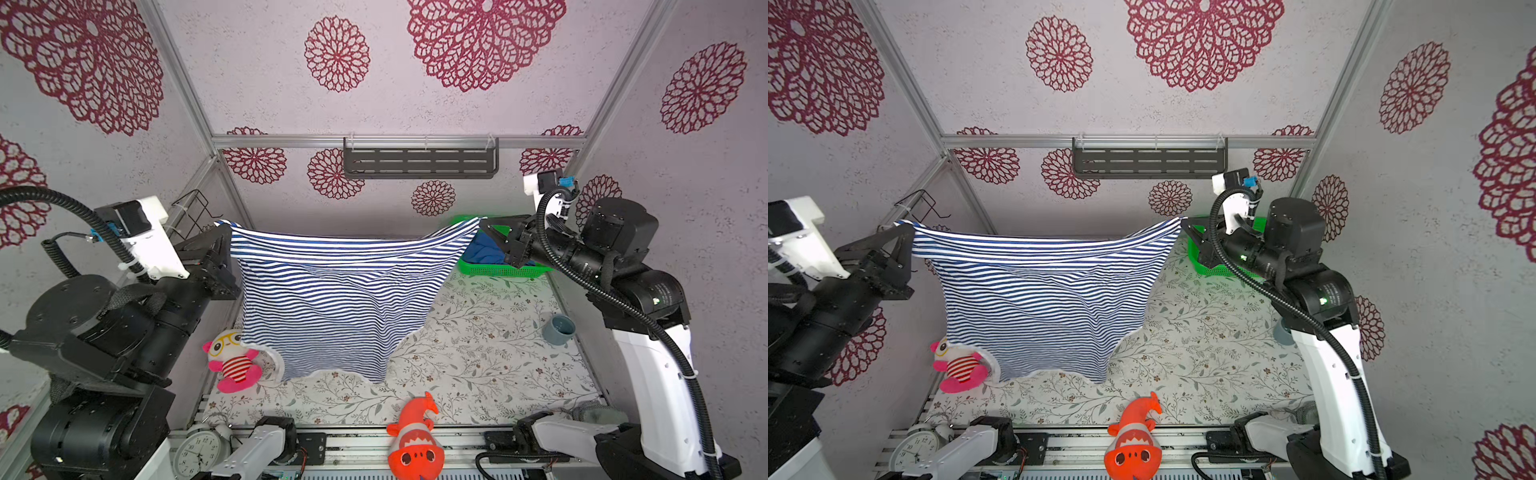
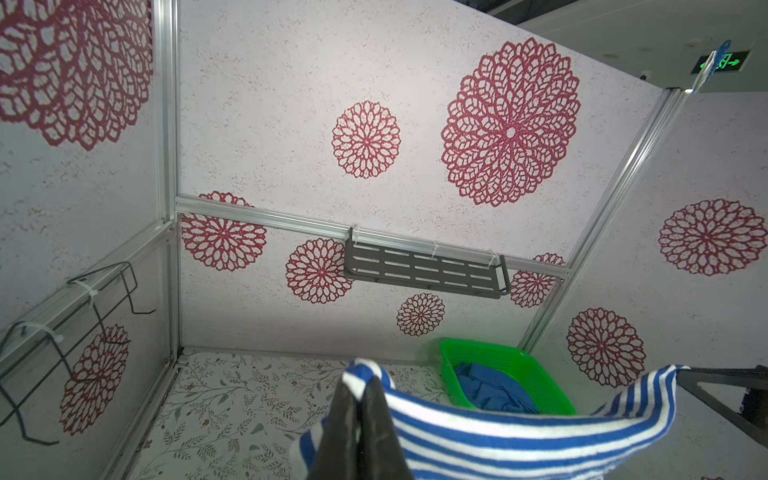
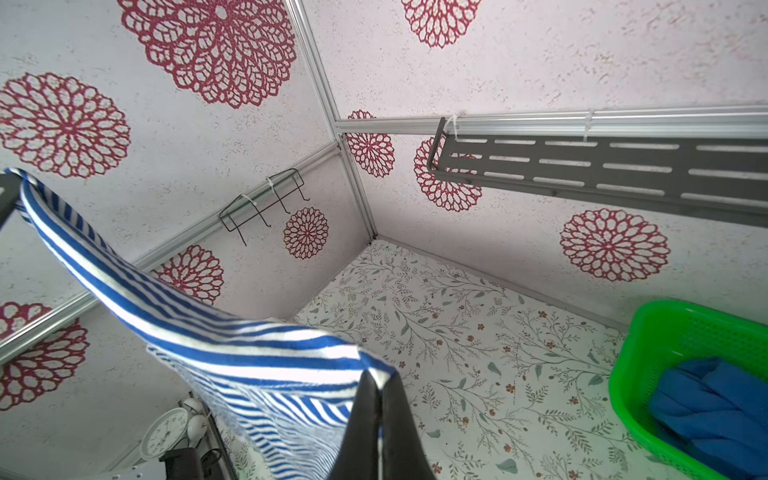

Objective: Fold and stack the tank tops
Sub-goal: 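Swing the raised tank top toward the robot with both grippers, then lower the tank top flat onto the table with both grippers and release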

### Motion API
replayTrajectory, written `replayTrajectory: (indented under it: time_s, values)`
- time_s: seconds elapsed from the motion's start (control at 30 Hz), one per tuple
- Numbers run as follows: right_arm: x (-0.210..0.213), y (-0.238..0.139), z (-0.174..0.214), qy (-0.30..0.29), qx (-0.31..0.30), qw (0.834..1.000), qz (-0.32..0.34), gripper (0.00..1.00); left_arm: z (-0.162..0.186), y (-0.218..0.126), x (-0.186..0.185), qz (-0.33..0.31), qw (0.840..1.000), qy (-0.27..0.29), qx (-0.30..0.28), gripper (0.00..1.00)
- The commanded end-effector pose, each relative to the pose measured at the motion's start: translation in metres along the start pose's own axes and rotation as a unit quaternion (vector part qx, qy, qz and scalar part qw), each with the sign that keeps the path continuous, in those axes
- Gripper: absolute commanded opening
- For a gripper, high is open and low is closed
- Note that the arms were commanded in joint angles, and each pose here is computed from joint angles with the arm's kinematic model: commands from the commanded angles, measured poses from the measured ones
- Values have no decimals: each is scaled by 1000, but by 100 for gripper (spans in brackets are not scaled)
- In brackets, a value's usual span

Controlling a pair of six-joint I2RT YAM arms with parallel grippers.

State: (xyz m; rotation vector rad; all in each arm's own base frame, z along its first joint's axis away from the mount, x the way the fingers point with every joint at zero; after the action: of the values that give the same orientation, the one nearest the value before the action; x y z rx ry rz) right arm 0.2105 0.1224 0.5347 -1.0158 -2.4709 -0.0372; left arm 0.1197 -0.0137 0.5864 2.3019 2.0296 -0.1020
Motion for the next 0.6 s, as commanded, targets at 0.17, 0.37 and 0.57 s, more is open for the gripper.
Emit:
replayTrajectory:
  time_s: [0.17, 0.37, 0.57]
  values:
    - [-92, 111, 61, 113, 106, 985, 77, 0, 129, 155, 31, -39, 972, -11, 233, 0]
    - [-175, 190, 104, 123, 128, 972, 155, 0, 229, 254, 79, -103, 946, -43, 304, 0]
    - [-252, 264, 139, 144, 154, 959, 188, 0, 314, 342, 115, -115, 927, -71, 351, 0]
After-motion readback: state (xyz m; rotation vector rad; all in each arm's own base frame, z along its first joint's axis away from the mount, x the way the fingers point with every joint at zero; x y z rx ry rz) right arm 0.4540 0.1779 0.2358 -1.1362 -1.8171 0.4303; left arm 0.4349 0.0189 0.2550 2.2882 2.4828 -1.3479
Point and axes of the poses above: each gripper's point midway between its finger pads, its own y axis out along the fingers, its own x axis along the line the jaws close on, z = x × y, the point moved 8 cm from there along -y, back along the fingers, and after that the axes turned 8 degrees about y, right-handed, at the moved point
